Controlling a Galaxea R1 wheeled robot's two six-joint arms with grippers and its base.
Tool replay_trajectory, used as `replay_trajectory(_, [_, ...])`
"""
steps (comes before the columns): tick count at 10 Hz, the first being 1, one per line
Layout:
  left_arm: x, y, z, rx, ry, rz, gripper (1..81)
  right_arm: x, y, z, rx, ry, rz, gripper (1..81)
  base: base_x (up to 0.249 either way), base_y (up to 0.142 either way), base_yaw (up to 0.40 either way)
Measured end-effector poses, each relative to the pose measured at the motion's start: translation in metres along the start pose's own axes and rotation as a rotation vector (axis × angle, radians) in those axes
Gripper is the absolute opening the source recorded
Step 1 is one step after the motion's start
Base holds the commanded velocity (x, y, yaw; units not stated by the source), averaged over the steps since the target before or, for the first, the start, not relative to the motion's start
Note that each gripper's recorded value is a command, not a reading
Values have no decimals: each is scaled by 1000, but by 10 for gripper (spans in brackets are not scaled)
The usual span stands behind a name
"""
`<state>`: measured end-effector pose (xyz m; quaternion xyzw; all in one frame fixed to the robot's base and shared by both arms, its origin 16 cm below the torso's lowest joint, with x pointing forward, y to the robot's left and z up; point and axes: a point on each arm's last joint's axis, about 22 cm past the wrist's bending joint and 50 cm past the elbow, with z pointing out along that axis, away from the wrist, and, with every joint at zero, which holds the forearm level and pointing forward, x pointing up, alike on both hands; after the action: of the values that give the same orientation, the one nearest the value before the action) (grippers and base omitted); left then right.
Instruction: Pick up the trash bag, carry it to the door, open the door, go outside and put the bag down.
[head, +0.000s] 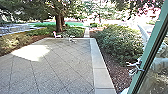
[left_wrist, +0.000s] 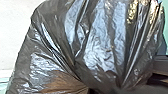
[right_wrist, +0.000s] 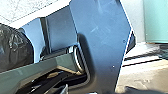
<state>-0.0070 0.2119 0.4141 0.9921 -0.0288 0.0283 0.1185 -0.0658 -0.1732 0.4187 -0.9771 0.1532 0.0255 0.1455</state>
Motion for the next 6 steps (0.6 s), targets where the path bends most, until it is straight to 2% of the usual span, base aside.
replay_trajectory(6, [2, 0, 0, 0, 3, 1, 10, 2, -1, 0, 1, 4, -1, 811, 90, 0, 0])
